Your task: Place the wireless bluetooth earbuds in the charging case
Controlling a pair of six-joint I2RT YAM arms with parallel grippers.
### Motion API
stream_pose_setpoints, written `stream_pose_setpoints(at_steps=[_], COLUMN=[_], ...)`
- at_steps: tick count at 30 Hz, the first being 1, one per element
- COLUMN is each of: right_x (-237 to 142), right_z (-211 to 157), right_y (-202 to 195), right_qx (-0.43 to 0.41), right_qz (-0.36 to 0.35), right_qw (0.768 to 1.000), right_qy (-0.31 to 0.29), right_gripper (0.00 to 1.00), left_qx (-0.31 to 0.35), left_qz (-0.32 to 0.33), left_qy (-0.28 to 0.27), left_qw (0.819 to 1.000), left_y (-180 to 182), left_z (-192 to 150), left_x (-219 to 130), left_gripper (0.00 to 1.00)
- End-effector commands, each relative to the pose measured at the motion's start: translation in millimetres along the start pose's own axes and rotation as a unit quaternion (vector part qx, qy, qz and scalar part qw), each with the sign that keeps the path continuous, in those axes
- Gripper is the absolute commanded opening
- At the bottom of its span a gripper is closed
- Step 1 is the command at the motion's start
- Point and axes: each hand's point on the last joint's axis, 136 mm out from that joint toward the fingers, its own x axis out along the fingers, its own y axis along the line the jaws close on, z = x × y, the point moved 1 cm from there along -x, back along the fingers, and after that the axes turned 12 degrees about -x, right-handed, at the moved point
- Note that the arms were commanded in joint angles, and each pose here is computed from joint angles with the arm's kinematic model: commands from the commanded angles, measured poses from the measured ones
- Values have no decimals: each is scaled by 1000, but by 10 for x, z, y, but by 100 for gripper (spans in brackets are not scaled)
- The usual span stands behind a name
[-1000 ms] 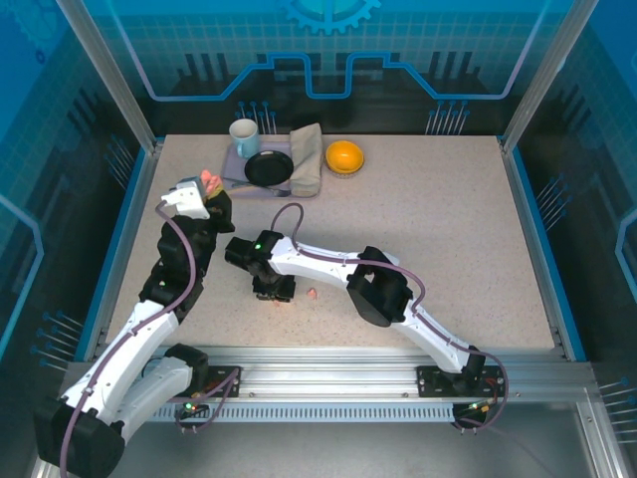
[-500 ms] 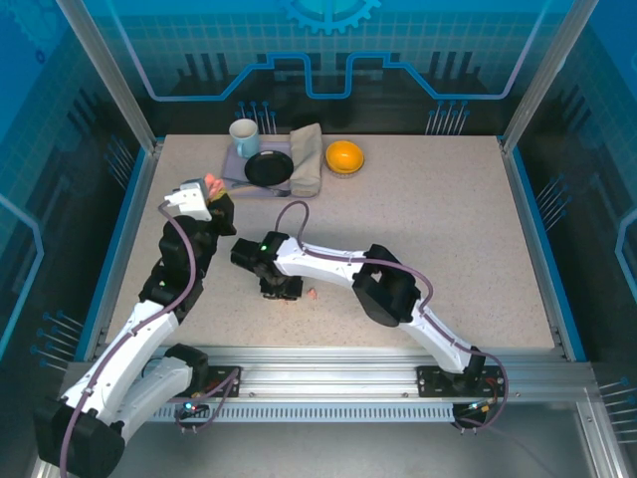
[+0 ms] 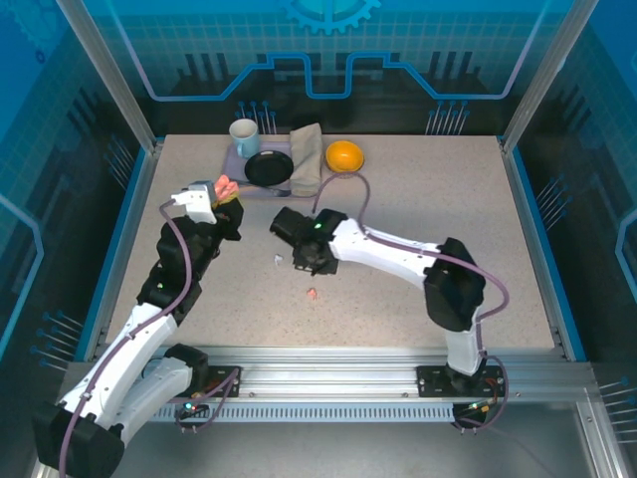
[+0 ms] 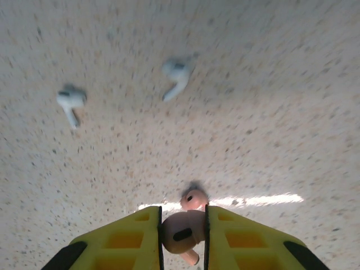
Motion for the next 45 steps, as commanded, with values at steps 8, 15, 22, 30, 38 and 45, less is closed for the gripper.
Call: stream_pose_setpoints(at_steps=[8,15,22,30,38,45], right_x=[-925,-1663,-2178,-2507,-2637,-2671], right_z=[783,1136,1299,1354,1240,1208], right_y=[-443,-572,-504,-279,-14,131], right_qx=[24,22,13,2,-24,-31], right_qz=[79,143,209,296,351,367], right_qw=[984,954,918,870,830,820], right_qy=[-159,-264,-337,-395,-433,-437], right_gripper=[22,22,24,24,24,23], left_qx=[92,148,155,158,162,162], left_qz=[-164,-166,-143,-150,-171,-179], left_qy=[1,-17,-58,-85,-91,-88], left_qw=[982,975,976,972,968,966], left_y=[-664,-968,-1108,-1338,-1535,-1595], left_z=[-194,-292,-265,-212,-113,-99], left_x=[-104,-18,188,373,405,395], left_gripper=[0,0,0,0,0,0])
